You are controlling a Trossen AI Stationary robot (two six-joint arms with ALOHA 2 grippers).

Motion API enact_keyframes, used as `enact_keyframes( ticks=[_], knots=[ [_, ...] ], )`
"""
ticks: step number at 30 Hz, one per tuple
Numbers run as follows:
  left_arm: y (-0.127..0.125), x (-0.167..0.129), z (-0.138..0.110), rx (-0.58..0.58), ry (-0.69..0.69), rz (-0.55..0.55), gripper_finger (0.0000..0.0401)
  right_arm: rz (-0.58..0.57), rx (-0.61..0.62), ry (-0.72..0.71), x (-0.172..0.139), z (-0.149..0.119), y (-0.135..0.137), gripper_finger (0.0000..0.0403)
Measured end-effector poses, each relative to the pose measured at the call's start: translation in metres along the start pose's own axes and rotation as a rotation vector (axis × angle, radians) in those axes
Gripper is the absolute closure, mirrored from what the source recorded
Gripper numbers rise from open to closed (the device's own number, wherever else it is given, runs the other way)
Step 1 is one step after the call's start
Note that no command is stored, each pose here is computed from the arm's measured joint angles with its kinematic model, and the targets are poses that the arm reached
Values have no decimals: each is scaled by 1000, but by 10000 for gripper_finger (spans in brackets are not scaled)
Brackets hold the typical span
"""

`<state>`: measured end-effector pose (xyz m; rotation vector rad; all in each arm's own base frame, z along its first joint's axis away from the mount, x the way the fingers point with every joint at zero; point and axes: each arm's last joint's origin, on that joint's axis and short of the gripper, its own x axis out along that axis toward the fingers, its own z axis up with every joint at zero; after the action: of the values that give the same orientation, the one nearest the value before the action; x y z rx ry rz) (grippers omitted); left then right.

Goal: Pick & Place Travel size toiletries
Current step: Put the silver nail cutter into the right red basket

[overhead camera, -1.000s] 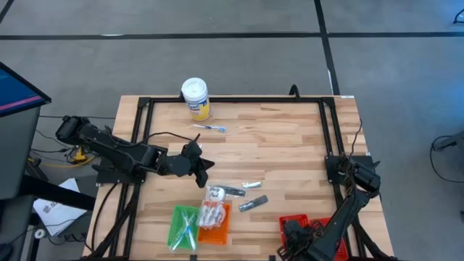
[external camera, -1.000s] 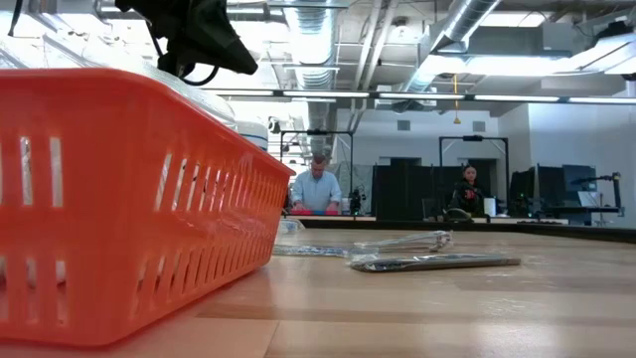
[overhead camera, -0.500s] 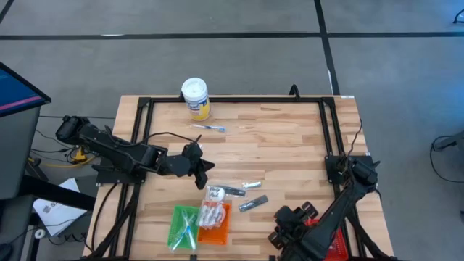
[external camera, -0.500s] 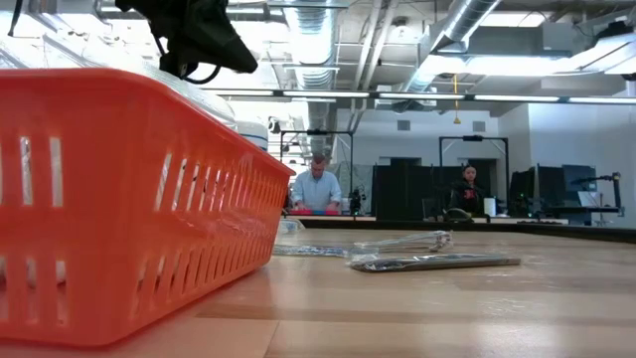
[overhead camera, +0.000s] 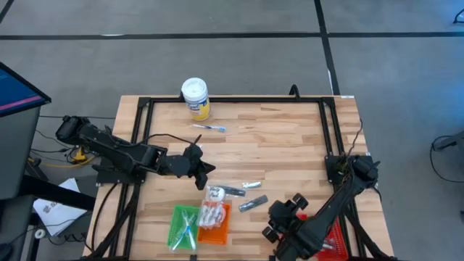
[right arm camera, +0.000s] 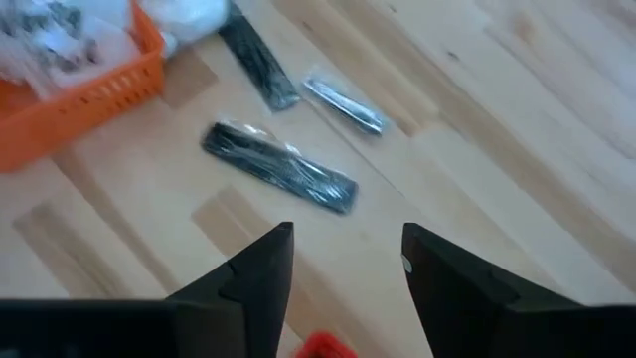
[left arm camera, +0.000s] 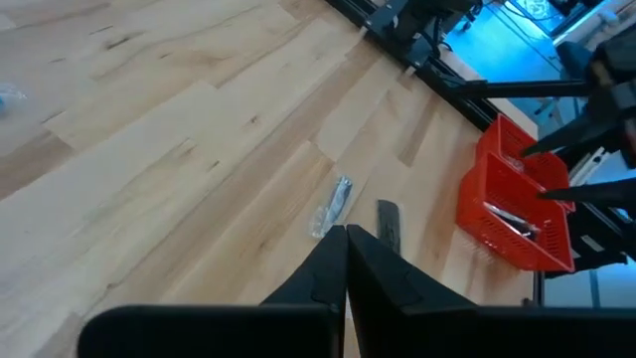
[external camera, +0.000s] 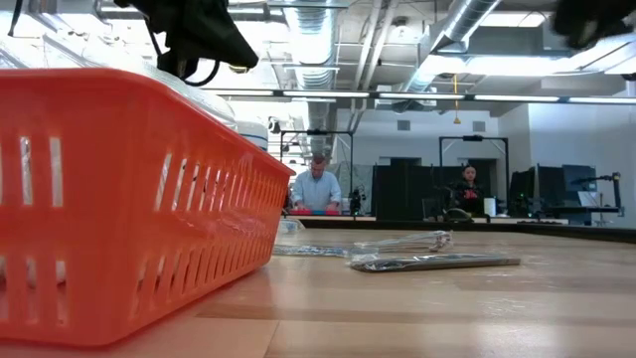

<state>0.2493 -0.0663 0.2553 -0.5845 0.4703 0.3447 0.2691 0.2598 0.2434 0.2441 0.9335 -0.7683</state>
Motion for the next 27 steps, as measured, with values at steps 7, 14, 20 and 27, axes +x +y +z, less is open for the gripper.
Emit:
enact_keyframes(
  ticks=[7, 14, 20, 27],
  knots=[
    [-1, 0, 1, -20, -5, -5, 401, 75, 13, -2, 19, -3, -15, 246],
    [6, 9, 4, -32, -12, 34, 401, 87, -36, 0, 35, -4, -46, 261],
    [16, 19, 12, -62, -16, 68, 401, 224, -143, 52, 58, -5, -69, 275],
    [28, 26, 23, -114, -34, 92, 401, 318, -238, 46, 89, 14, -112, 295]
  ],
)
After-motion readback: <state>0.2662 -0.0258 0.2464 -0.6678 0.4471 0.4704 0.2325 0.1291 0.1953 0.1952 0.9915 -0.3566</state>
